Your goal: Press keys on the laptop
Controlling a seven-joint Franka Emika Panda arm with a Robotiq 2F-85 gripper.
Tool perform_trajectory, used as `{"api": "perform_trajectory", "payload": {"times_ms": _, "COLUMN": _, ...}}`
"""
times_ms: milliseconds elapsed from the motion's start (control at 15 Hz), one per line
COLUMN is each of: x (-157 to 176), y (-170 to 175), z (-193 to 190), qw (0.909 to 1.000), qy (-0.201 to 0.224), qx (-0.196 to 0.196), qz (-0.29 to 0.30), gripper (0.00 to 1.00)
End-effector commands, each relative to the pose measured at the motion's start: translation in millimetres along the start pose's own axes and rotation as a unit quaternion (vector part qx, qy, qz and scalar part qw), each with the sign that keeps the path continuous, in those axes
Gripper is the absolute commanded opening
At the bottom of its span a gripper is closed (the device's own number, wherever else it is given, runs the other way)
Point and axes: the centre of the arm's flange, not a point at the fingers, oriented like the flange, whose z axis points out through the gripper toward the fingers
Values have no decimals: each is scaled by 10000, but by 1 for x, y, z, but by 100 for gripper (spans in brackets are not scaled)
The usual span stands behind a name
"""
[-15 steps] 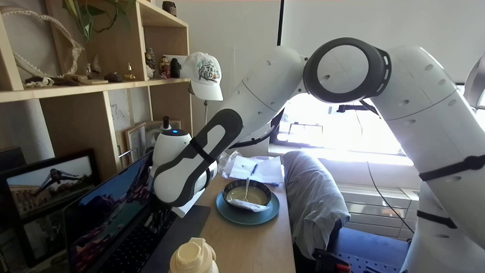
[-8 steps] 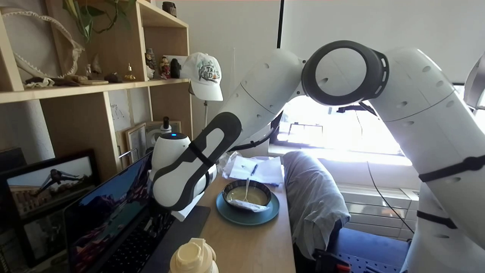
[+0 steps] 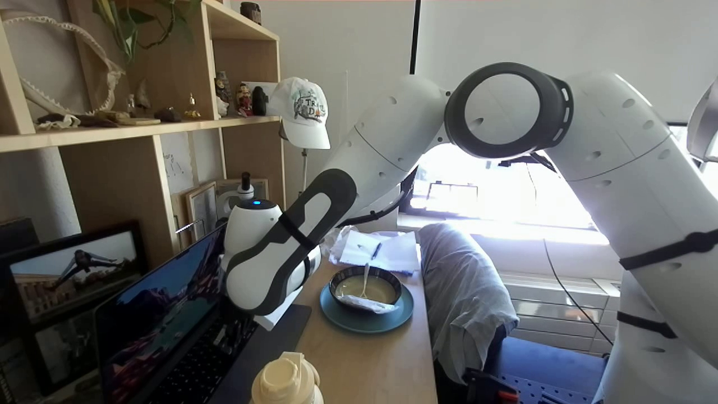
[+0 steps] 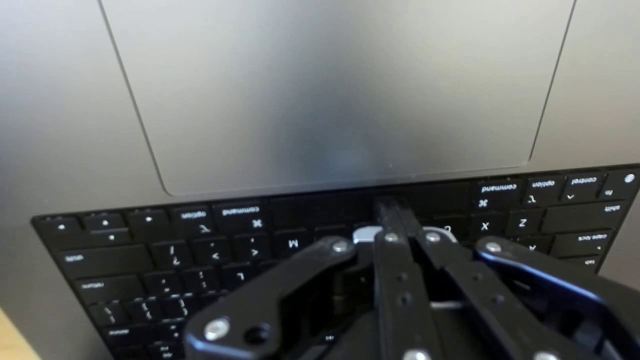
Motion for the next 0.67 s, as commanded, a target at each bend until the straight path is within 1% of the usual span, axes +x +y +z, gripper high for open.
{"api": "perform_trajectory", "payload": {"times_ms": 0, "x": 3, "y": -4, "z": -8, "qw": 9999, "qy": -41, "qx": 17, "qz": -105, "gripper": 0}}
{"api": "perform_trajectory", "payload": {"times_ms": 600, "x": 5, "y": -11, "z": -33, "qw": 9997, "qy": -115, "qx": 6, "qz": -205, "gripper": 0}}
